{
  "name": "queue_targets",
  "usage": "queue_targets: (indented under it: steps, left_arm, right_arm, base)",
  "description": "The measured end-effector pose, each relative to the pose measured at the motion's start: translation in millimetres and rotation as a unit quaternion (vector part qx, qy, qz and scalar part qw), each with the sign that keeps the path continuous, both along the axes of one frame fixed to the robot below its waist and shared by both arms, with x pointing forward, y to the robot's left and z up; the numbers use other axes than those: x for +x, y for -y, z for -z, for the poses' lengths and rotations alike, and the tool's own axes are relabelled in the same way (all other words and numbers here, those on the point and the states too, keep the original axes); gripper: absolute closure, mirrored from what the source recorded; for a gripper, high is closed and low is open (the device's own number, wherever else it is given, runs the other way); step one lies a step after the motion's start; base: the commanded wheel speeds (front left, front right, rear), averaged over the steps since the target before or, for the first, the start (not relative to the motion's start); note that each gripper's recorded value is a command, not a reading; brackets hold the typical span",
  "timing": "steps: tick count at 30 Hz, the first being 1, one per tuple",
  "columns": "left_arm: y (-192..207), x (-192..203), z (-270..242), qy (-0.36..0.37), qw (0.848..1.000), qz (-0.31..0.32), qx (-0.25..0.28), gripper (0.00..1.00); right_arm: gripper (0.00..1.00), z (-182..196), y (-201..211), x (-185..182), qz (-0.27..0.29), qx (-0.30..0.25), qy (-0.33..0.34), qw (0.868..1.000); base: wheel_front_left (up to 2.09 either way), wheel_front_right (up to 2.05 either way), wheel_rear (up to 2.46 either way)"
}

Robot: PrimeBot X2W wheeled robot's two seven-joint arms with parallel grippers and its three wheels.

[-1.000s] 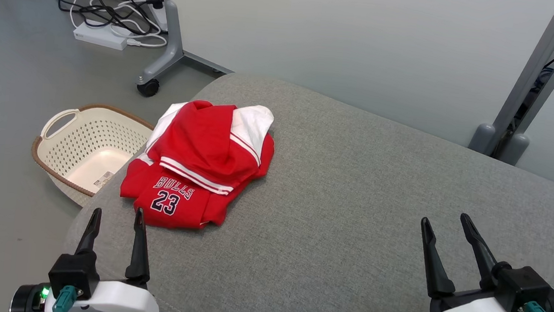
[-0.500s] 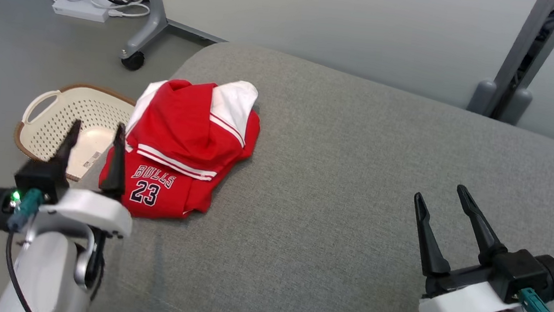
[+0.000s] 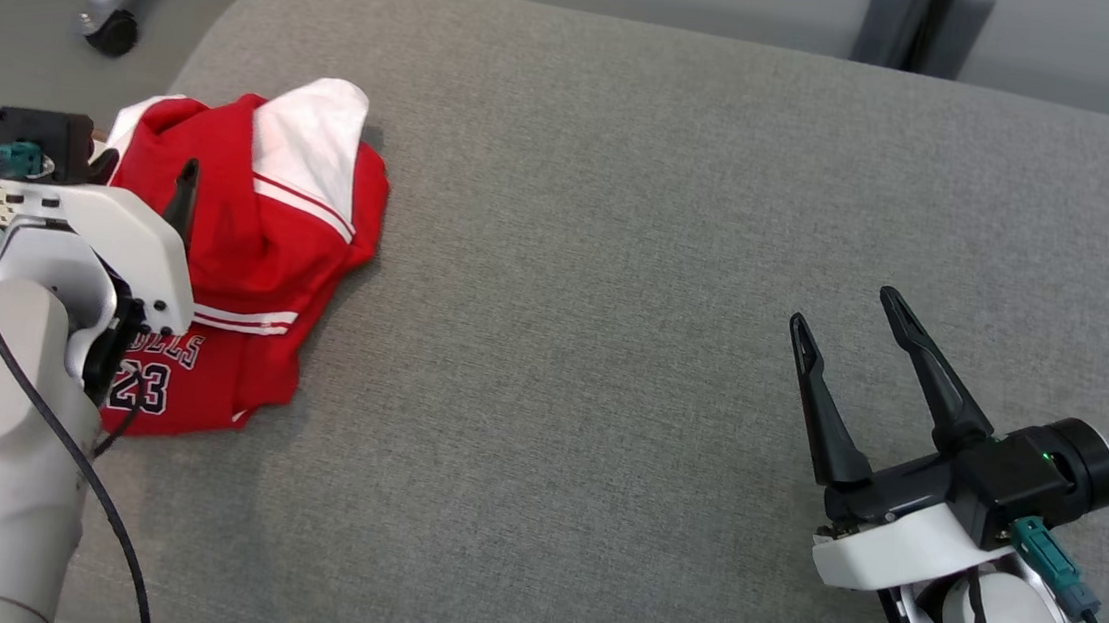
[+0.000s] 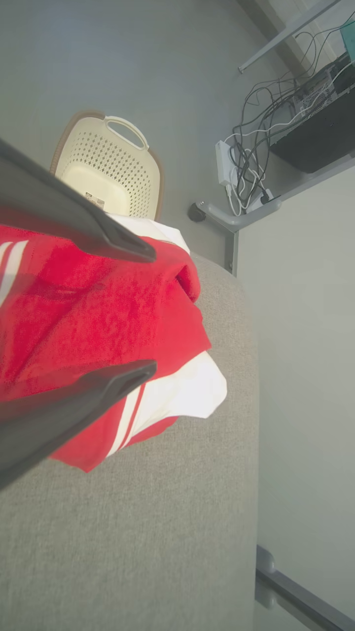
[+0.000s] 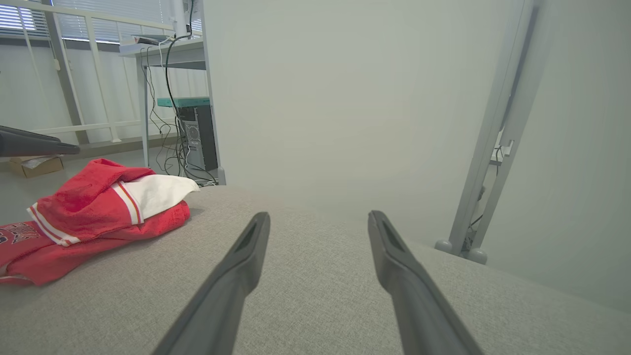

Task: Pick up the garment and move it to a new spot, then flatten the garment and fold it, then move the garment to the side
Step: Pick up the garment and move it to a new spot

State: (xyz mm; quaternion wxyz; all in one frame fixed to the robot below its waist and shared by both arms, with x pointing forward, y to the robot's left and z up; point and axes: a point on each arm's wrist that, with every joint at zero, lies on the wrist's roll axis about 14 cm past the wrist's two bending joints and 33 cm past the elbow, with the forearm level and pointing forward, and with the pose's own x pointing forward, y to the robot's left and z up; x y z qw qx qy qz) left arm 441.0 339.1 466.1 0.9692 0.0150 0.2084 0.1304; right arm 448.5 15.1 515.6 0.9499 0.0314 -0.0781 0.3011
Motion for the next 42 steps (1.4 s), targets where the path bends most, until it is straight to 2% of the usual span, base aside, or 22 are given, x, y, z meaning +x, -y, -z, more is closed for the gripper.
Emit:
queue_targets:
  steps: [4,11,21,22,23,24,34,42]
  left_arm:
    - [1,19,14,-0.045,0.999,0.014,0.006,0.00]
    - [2,26,50,-0.129,0.992,0.010,-0.005,0.00]
    - [-5,23,70,-0.178,0.984,-0.013,-0.020,0.00]
    - [-6,21,73,-0.184,0.983,-0.015,-0.023,0.13]
    - [-5,20,75,-0.188,0.982,-0.016,-0.025,0.69]
    - [-4,20,77,-0.190,0.981,-0.015,-0.029,1.00]
    - [0,27,62,-0.151,0.988,-0.005,-0.029,1.00]
    - [5,31,21,-0.045,0.998,-0.004,-0.034,1.00]
  right_arm:
    - [0.00,9,9,7,0.011,-0.001,-0.008,1.000]
    - [0.00,22,19,13,0.023,-0.005,-0.022,0.999]
    - [0.00,27,23,17,0.028,-0.006,-0.026,0.999]
    - [0.00,28,23,17,0.028,-0.007,-0.027,0.999]
    - [0.00,29,23,17,0.028,-0.007,-0.028,0.999]
    - [0.00,29,24,17,0.028,-0.007,-0.029,0.999]
    - [0.00,23,26,17,0.033,-0.006,-0.024,0.999]
    - [0.00,4,30,1,0.037,-0.002,-0.012,0.999]
  base:
    - [0.00,0.00,0.00]
    - [0.00,0.00,0.00]
    - [0.00,0.00,0.00]
    - [0.00,0.00,0.00]
    - [0.00,0.00,0.00]
    - [0.00,0.00,0.00]
    - [0.00,0.00,0.00]
    - [0.00,0.00,0.00]
